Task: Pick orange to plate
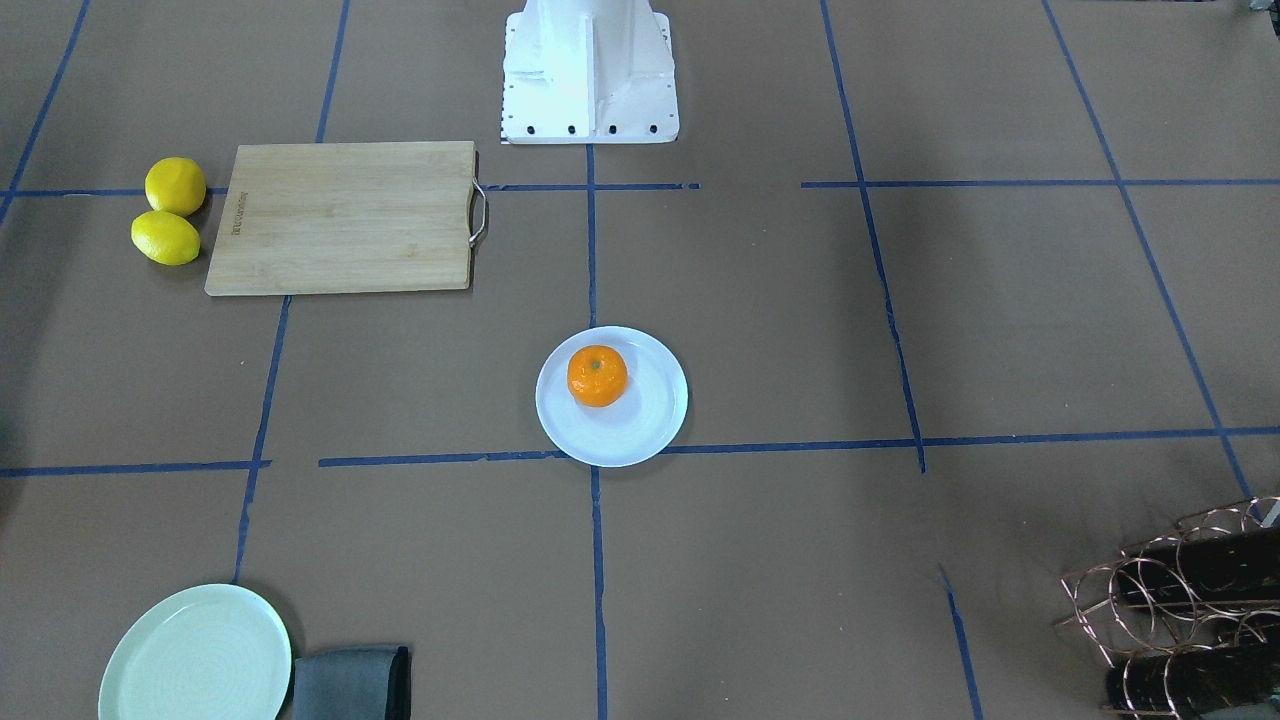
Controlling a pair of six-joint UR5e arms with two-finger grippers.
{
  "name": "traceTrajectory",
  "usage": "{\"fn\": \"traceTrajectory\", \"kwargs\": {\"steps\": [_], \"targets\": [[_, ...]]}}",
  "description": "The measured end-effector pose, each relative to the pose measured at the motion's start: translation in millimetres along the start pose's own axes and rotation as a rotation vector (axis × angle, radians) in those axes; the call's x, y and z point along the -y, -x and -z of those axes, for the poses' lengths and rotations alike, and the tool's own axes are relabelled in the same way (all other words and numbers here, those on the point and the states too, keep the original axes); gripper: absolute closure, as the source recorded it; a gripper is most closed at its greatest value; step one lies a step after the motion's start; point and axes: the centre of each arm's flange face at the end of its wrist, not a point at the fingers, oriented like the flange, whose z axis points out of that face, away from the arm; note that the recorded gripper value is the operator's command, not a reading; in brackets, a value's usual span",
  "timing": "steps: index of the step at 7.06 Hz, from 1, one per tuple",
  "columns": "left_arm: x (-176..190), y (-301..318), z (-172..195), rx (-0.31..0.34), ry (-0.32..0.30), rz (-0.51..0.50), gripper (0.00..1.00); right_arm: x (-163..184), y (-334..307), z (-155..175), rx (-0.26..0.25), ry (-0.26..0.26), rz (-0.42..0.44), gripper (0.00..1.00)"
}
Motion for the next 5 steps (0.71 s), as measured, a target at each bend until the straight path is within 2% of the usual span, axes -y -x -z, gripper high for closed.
{"fn": "traceTrajectory", "kwargs": {"steps": [5], "targets": [[4.3, -1.1, 2.6, 0.001, -0.005, -0.003, 0.00, 2.4, 2.3, 1.5, 0.010, -0.004, 0.003, 0.00]]}}
